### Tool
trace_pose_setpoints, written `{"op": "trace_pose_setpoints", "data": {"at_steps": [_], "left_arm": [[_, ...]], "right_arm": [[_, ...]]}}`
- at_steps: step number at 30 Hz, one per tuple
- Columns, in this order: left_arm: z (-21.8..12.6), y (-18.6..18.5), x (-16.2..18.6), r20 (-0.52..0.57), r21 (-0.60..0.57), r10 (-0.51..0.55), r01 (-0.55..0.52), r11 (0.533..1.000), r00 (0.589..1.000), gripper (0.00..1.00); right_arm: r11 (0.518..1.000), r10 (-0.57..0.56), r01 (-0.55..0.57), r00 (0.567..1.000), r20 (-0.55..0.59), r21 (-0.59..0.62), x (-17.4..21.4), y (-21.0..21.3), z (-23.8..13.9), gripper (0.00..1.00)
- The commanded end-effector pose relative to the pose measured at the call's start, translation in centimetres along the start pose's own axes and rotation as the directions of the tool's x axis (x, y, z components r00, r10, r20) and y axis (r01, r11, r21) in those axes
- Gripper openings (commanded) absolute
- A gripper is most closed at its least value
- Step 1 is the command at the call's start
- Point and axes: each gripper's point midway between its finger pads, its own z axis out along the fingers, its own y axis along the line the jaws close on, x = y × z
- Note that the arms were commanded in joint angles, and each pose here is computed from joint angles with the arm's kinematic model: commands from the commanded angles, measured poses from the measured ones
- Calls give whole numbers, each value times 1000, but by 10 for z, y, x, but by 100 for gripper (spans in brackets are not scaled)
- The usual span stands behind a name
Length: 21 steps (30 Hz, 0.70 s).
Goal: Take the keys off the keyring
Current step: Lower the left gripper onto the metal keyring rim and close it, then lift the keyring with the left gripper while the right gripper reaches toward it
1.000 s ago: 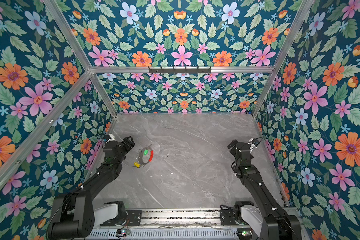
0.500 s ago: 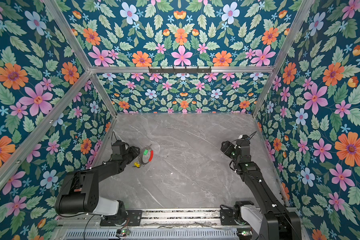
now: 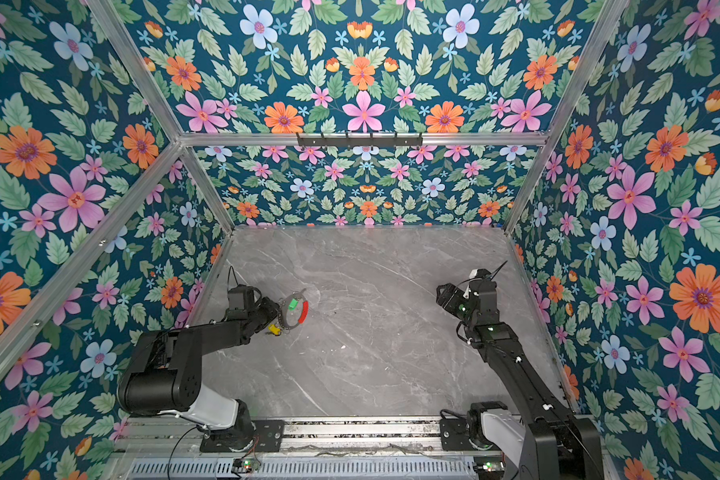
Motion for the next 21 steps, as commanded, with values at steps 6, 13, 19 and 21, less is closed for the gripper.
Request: {"op": "trace_pose_setpoints", "data": {"at_steps": [6,13,19,21], "left_arm": [[5,1,10,-10,34,13,-13,999,1000,23],[2,-6,10,-2,85,7,-7,996,1000,1],[-12,-28,5,22,194,-15,10,981,1000,0],[-18,-36,5,28,230,-23,16,973,999,0]], "right_arm": [[1000,-6,6,1000,-2,-3,-2,1,5,81],[997,-55,53,997,-46,-48,10,17,9,79],[989,-86,77,994,-69,-128,30,41,11,78],[982,-75,58,993,-89,-182,35,50,11,78]]}}
